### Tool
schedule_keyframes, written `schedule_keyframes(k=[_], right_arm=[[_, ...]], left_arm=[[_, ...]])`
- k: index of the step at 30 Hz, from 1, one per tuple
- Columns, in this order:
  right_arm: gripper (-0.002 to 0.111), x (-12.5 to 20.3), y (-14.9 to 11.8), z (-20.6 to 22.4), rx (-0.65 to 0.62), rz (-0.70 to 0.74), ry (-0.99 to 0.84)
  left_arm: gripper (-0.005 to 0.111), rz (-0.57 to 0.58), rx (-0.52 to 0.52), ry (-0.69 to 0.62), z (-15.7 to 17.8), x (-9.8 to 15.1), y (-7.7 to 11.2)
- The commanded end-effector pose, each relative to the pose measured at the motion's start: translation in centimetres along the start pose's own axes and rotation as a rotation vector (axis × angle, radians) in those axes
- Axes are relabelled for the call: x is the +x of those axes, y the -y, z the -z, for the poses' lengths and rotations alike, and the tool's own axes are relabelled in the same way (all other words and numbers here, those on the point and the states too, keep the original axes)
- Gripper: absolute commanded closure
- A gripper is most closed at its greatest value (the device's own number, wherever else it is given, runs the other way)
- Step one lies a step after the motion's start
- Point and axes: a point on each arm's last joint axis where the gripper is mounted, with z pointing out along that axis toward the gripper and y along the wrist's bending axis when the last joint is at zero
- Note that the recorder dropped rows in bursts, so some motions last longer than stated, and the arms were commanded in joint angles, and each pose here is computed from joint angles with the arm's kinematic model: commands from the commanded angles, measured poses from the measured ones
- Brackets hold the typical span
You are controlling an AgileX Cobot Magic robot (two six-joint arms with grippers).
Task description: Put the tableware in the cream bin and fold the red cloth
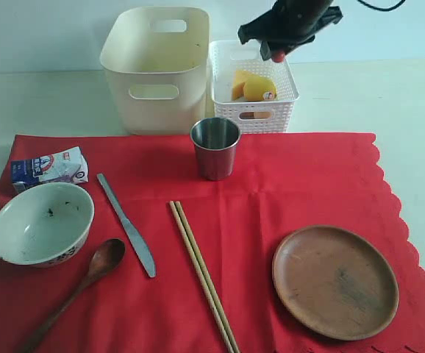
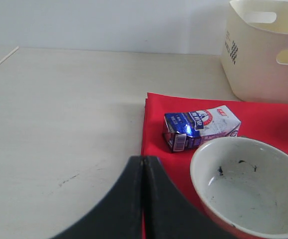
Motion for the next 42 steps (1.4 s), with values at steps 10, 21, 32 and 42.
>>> schedule_keyframes(k=[10,21,32,42], right_arm=[[0.108,1.8,-0.6,-3.9,-0.085,-0.072,-0.098],[0.066,2.4,-1.2,-4.4,-0.147,-0.118,-0.150],[0.049,0.7,-1.3,0.3,-0.146,-0.105,-0.089],[0.050,-0.9,-1.8,8.9,-0.162,-0.113,-0.026]], left_arm=[[0.107,0.000,0.006,0.012,0.0,0.0,0.0],[0.107,0.000,0.006,0.012,0.0,0.0,0.0],[0.107,0.000,0.006,0.012,0.0,0.0,0.0],[0.107,0.000,0.006,0.012,0.0,0.0,0.0]])
